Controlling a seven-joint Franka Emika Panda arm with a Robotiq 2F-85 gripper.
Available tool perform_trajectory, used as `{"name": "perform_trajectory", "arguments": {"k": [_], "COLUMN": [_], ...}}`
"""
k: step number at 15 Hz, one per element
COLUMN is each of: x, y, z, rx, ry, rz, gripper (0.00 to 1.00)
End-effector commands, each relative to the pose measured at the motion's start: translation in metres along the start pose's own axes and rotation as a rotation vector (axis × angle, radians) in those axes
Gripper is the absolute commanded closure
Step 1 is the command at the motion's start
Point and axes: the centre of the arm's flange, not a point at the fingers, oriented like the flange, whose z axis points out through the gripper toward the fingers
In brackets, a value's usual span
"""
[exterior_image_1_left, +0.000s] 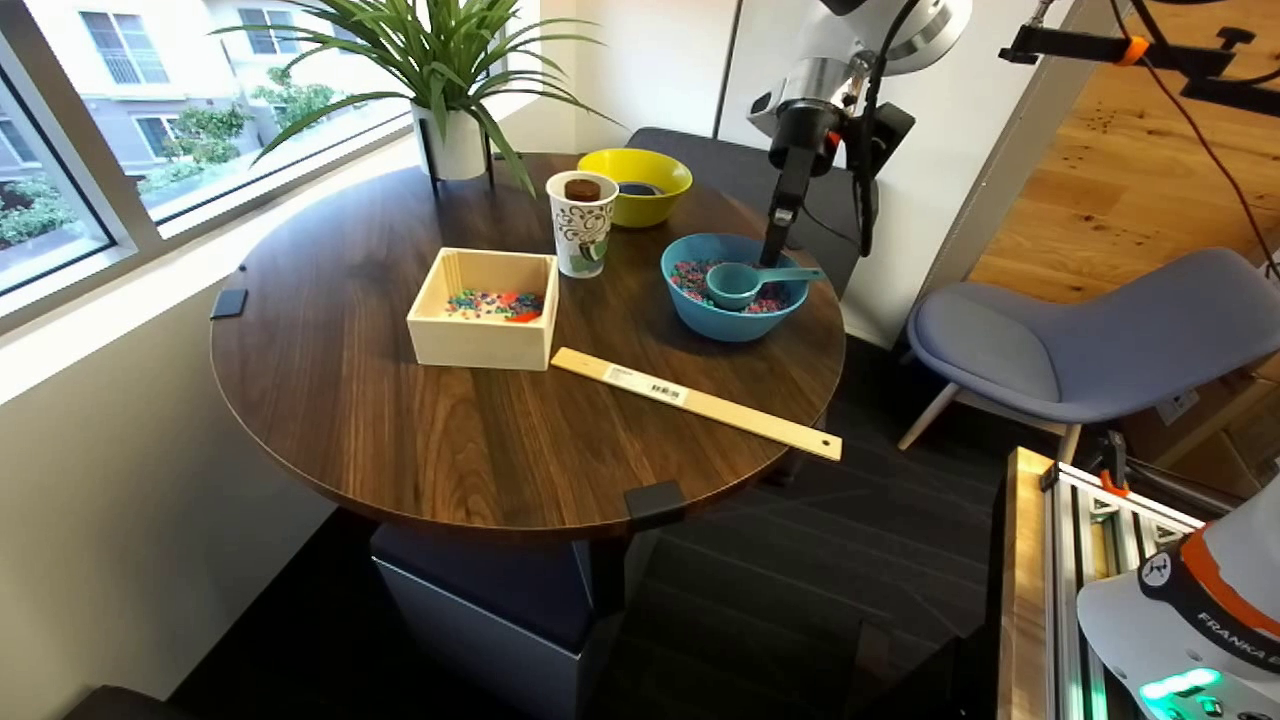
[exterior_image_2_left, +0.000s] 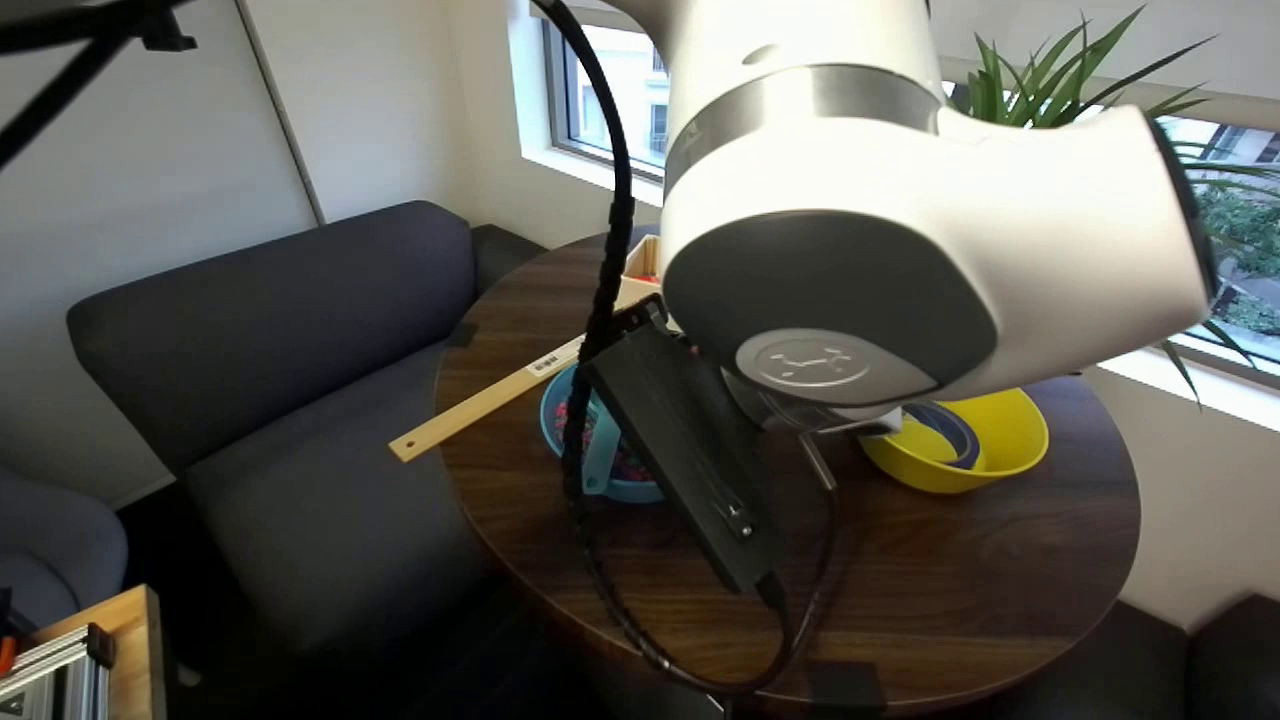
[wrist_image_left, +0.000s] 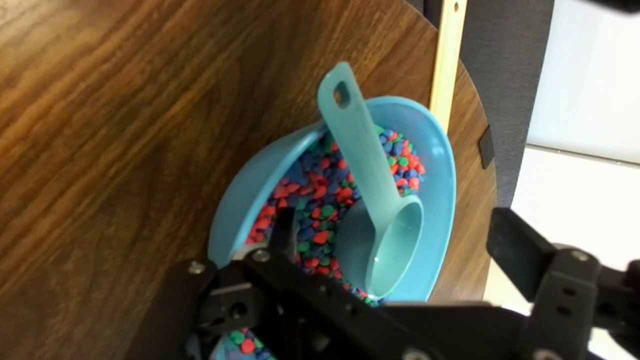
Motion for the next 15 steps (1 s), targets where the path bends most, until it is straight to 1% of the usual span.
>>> {"name": "perform_trajectory", "arguments": {"k": [1,4,5,6,7,13,14,15], "x": [-0.009,-0.011,-0.011,-0.011,-0.011,-0.011,-0.011,-0.011], "y": [-0.009,-0.011,-0.010,-0.011,-0.011,-0.007,-0.008,-0.009], "z": [0.015,0.020,0.022,0.023,0.024,0.031,0.030,0.027], "rx": [0.018,0.006,-0.002,-0.012,-0.017,-0.029,-0.029,-0.025], "ry": [-0.066,-0.108,-0.116,-0.122,-0.130,-0.153,-0.154,-0.152], "rz": [-0.079,-0.101,-0.099,-0.099,-0.100,-0.082,-0.082,-0.082], "gripper": [0.06,0.24,0.27,0.42,0.48,0.95,0.99,0.99]}}
